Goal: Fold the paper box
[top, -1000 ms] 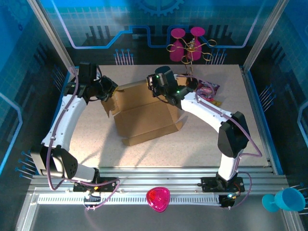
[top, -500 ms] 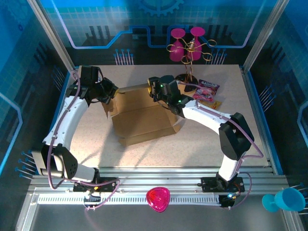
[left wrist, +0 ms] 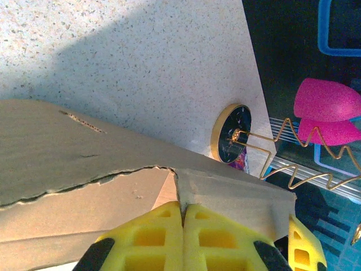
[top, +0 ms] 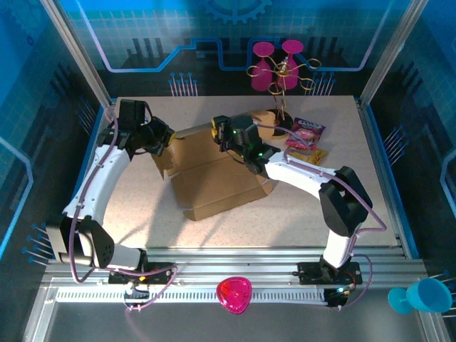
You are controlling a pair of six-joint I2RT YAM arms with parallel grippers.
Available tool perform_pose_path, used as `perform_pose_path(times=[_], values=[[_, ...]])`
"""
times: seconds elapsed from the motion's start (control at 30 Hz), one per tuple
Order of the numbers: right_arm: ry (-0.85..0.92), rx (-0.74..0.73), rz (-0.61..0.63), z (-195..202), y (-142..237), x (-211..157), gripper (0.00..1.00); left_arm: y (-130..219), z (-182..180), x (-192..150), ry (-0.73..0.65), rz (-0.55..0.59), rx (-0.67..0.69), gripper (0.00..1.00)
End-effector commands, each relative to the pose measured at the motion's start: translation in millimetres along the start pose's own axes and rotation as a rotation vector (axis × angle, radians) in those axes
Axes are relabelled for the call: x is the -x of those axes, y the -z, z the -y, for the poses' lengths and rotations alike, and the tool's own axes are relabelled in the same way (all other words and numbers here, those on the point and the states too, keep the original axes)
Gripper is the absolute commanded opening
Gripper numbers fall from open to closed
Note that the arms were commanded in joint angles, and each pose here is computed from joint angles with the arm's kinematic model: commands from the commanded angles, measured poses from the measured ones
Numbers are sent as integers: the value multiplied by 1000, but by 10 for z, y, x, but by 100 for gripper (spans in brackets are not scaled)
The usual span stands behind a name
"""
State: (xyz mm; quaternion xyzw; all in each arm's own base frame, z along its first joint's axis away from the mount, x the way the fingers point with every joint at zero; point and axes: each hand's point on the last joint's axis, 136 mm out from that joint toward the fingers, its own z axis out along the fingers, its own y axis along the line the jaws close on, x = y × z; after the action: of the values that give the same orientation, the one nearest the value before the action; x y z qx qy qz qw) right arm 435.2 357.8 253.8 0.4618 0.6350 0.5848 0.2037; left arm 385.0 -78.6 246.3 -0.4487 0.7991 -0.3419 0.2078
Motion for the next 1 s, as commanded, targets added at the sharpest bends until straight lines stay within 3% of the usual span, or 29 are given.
perform_pose_path(times=[0.0,0.13,0.3,0.33,0.47,0.57,0.7,0.83,0.97], values=[[2,17,9,-30,-53,-38,26,80,35,-32,-10,-2,-27,0],[15,0,21,-14,-80,4,22,86,51,-40,-14,-7,-31,0],[20,-8,39,-50,-72,61,0,139,118,-44,-34,-8,-51,0],[15,0,38,-93,-58,69,0,189,148,-26,-48,3,-55,2],[10,-35,72,-228,103,176,0,500,92,232,-51,85,-45,46],[-17,-37,71,-348,192,192,0,674,-209,523,46,151,-30,56],[-56,-45,64,-418,252,200,0,558,-741,722,213,153,-20,48],[-77,-47,55,-478,269,196,0,206,-1158,755,300,109,6,20],[-95,-43,55,-518,265,227,0,-186,-1318,737,347,23,-26,15]])
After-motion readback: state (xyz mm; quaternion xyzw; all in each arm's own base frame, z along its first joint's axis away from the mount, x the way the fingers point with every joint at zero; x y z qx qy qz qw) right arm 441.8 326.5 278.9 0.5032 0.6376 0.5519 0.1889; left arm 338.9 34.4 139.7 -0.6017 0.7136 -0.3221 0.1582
